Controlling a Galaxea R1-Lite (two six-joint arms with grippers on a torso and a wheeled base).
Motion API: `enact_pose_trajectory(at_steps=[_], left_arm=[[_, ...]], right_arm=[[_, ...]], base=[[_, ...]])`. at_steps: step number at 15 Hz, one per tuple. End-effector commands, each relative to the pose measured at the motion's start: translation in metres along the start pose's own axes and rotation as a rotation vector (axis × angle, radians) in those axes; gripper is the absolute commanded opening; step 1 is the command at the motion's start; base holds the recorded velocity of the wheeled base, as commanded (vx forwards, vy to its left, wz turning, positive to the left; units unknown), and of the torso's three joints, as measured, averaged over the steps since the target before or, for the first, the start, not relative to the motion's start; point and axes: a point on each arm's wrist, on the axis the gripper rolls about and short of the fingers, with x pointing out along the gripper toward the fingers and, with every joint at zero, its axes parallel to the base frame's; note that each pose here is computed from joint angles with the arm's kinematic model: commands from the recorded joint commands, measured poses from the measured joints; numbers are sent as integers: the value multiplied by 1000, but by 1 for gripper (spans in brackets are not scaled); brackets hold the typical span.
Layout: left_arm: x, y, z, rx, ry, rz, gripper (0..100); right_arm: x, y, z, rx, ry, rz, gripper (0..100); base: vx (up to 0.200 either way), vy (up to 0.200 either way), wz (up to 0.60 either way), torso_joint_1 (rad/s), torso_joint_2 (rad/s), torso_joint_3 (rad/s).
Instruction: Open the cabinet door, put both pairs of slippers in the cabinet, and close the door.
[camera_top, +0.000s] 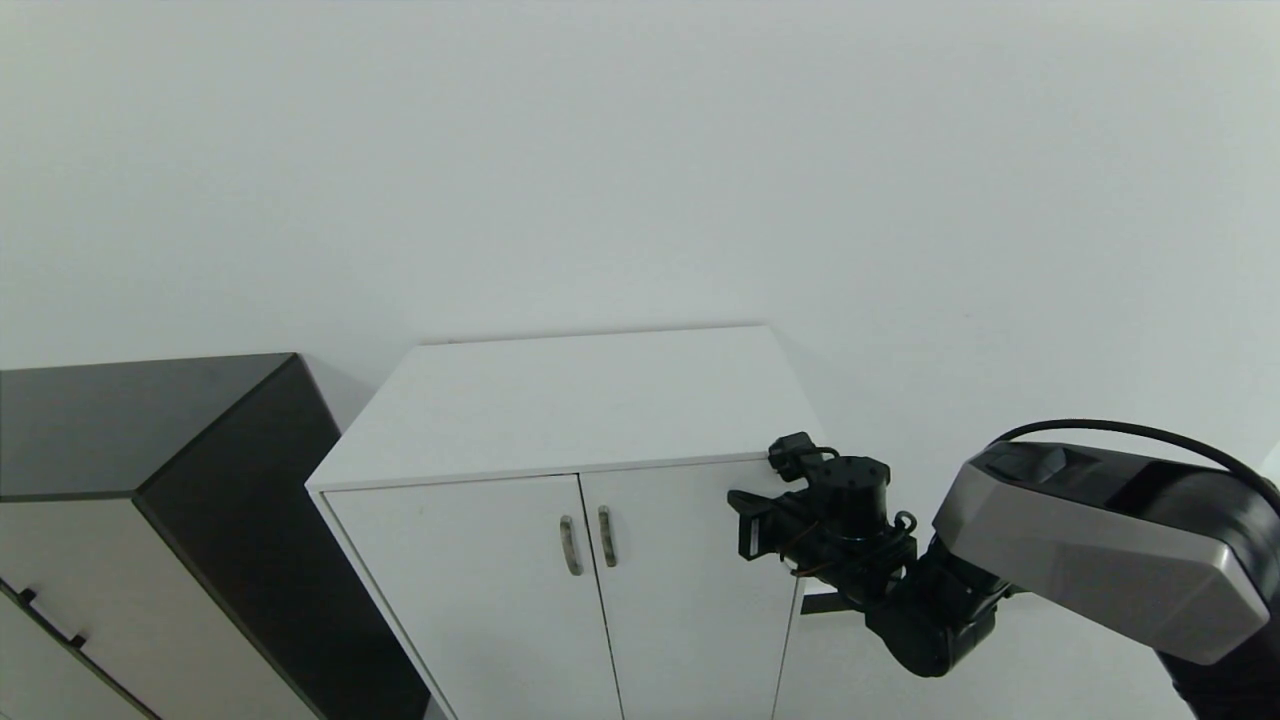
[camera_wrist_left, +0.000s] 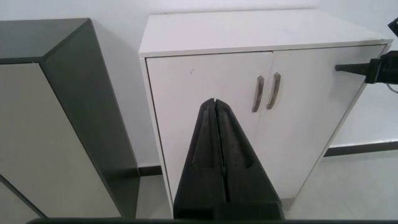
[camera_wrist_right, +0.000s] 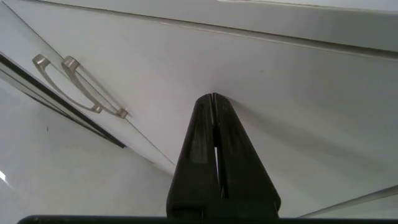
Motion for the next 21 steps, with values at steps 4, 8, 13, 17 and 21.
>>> enact_pose_trajectory(at_steps=[4,8,13,17,21], left_arm=[[0,0,0,0,1,0,0],[0,0,0,0,1,0,0],[0,0,0,0,1,0,0],[0,0,0,2,1,-1,0],[0,0,0,2,0,0,0]], right_arm=[[1,0,-2,0,4,-1,0],[-7,4,-1,-1,8,4,0],[-45,21,8,-94,-26,45,0],[-99,38,33,-100,-34,64,0],[-172,27,30,-97,44,-40,0]], base=[[0,0,0,0,0,0],[0,0,0,0,0,0],[0,0,0,0,0,0],[0,0,0,0,0,0],[0,0,0,0,0,0]])
